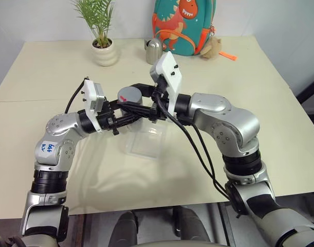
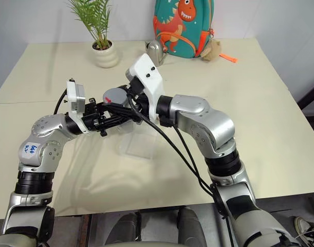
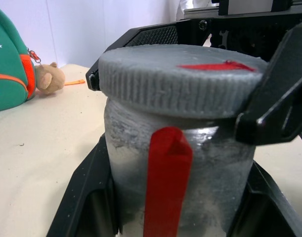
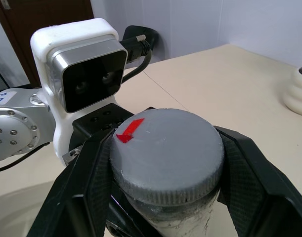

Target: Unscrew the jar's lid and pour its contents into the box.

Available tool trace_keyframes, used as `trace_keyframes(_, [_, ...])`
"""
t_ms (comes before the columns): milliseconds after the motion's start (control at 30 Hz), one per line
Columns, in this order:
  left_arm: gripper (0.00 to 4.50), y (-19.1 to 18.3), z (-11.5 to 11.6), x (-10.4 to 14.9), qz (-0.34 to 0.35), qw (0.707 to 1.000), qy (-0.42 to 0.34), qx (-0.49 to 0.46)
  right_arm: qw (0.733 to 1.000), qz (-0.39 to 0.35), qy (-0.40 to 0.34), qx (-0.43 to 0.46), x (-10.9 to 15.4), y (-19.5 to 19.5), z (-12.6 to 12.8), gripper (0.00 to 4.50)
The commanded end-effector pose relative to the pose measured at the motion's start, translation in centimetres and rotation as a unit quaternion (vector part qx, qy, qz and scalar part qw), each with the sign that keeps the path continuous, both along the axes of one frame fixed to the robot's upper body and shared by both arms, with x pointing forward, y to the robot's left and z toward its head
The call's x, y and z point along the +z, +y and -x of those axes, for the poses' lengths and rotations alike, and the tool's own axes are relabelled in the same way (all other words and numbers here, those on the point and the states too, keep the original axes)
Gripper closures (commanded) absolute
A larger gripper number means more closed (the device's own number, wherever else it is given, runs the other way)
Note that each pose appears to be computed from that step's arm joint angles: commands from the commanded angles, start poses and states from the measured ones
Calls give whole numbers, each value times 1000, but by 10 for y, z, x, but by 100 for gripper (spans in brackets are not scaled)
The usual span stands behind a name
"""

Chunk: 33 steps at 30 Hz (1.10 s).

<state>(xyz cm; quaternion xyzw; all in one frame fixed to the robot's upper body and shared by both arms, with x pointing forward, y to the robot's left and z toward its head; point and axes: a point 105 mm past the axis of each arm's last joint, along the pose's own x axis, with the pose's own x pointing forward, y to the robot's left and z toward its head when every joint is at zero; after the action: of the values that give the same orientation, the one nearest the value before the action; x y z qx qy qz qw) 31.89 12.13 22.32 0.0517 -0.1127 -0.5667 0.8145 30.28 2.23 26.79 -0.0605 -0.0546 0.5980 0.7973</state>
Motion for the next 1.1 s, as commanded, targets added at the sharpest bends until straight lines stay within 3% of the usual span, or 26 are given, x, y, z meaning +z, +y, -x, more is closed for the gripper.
trace_keyframes(33, [255, -7, 8, 14, 23, 997, 15, -70, 986, -9, -61, 155, 24, 0, 39, 191])
trace_keyframes(200, [255, -27, 19, 23, 10, 987, 15, -160, 967, 58, -59, 243, 35, -10, 37, 191])
trace_keyframes(333, [255, -37, 26, 25, -10, 979, 12, -204, 961, 84, -61, 257, 42, -13, 25, 191])
trace_keyframes(667, [255, -29, 26, 20, -18, 982, 5, -186, 967, 83, -36, 238, 37, -22, 14, 191])
trace_keyframes(700, [255, -28, 25, 22, -14, 983, 4, -182, 970, 75, -39, 226, 38, -24, 11, 121])
trace_keyframes(833, [255, -22, 21, 24, -9, 987, -2, -161, 982, 41, -53, 179, 47, -37, 0, 4])
trace_keyframes(1100, [255, -12, 1, 24, 21, 996, -24, -88, 988, 17, -56, 145, 45, -45, 3, 4])
